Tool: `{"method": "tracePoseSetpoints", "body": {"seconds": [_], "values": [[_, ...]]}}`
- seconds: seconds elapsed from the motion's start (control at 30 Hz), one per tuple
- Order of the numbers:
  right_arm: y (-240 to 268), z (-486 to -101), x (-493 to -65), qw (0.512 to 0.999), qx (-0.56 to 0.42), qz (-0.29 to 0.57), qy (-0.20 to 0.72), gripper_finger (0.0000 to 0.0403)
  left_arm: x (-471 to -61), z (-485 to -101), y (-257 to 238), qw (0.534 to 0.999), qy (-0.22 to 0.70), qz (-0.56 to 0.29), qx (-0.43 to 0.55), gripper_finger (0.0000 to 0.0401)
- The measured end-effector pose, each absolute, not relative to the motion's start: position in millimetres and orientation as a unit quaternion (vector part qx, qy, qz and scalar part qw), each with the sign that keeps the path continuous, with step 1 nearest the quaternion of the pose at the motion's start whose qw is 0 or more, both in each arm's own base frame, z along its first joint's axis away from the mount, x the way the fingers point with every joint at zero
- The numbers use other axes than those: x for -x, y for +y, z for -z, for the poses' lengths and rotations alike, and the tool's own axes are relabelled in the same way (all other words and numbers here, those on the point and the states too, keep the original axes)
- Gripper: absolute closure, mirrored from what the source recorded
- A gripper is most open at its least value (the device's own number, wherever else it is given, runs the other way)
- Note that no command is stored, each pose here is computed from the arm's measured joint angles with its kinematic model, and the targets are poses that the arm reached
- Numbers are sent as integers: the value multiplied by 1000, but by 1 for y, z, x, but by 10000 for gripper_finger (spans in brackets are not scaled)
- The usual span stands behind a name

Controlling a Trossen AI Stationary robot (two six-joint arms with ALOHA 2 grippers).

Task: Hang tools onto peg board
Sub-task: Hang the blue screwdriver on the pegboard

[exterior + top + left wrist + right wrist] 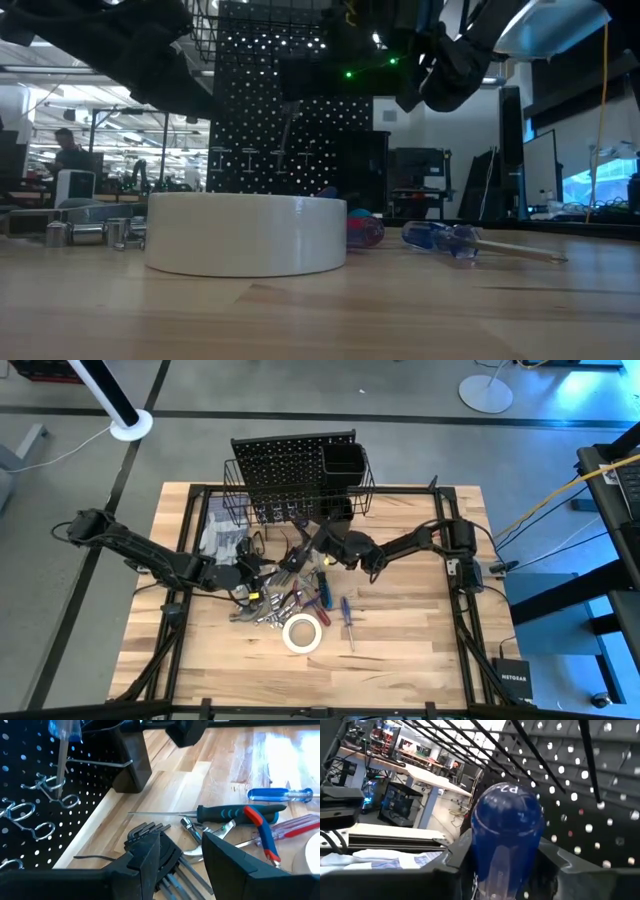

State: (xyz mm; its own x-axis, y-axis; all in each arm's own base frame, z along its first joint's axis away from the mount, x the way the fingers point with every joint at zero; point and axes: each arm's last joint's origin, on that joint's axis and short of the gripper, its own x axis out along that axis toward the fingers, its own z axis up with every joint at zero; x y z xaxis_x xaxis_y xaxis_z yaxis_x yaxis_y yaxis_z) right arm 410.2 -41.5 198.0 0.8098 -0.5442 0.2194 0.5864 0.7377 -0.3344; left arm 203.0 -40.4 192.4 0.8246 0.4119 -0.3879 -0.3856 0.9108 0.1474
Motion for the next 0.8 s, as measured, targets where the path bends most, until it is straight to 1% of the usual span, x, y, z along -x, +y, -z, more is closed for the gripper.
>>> {"method": "tracePoseSetpoints", "body": {"seconds": [0.2, 0.3, 0.37, 0.47, 0.8], "values": [[-46, -196, -409, 932, 138, 331, -56, 270, -203, -192, -40, 955, 210, -209, -30, 263], [-46, -197, -410, 928, 126, 346, -55, 270, -203, -192, -40, 955, 210, -209, -30, 263], [-47, -199, -413, 925, 125, 357, -43, 270, -203, -192, -40, 954, 211, -209, -30, 263], [-47, -202, -419, 926, 132, 352, -27, 270, -203, -192, -40, 954, 211, -209, -30, 263], [-39, -213, -427, 924, 154, 350, -21, 270, -203, -191, -39, 953, 215, -211, -32, 263]]}}
